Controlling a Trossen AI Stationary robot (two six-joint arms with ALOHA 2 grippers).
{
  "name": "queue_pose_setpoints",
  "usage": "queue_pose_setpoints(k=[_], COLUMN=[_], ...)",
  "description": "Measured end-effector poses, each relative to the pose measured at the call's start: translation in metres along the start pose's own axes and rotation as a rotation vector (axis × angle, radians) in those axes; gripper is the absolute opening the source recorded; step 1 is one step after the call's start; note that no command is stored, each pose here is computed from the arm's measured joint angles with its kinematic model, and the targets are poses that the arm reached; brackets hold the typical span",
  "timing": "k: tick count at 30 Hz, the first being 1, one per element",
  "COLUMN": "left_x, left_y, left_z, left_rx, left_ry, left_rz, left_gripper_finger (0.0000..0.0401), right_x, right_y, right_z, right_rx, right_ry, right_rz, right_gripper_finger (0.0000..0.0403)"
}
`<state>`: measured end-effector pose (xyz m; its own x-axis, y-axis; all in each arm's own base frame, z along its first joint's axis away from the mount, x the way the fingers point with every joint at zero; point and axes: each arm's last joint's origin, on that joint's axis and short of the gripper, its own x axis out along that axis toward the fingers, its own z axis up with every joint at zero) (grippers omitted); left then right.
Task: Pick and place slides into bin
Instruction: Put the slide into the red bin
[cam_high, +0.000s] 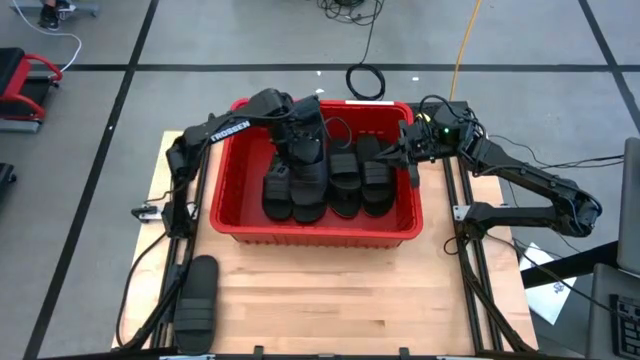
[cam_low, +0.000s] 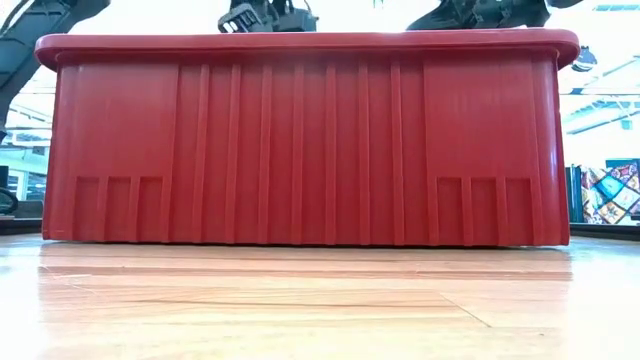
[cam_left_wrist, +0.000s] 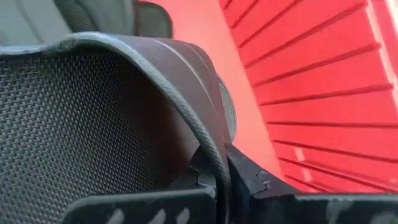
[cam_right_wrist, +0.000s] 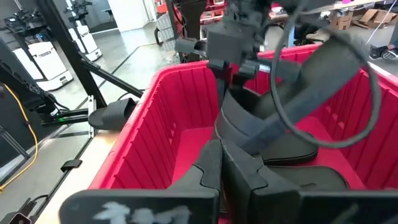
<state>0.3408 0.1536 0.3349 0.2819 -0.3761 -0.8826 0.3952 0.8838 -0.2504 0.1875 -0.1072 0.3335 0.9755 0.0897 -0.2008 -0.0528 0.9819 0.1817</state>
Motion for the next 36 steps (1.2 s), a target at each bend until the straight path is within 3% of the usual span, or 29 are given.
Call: queue_pose_setpoints(k=[5,14,29,36], left_x=[0.01,0.05,0.062,0.097], left_y=[-0.001,0.008,0.015,0.036], left_z=[-0.005,-0.028,-0.022,-0.026], left_rx=[-0.008,-0.016,-0.027,-0.082], left_ry=[-0.017,0.085,-0.045,0.019], left_rz=[-0.079,-0.201,-0.204,-0.247], left_gripper_finger=[0.0002,0.0001,0.0001,0.0001], right_x=[0.0,0.0,0.0,0.0], right_y=[0.0,0.0,0.0,0.0], right_z=[0.0,0.0,0.0,0.0], right_rx=[0.001,-0.007,-0.01,-0.001], right_ry=[0.0,0.0,-0.001,0.0], right_rz=[-0.001,-0.001,-0.002,-0.001], right_gripper_finger=[0.0,0.0,0.0,0.0])
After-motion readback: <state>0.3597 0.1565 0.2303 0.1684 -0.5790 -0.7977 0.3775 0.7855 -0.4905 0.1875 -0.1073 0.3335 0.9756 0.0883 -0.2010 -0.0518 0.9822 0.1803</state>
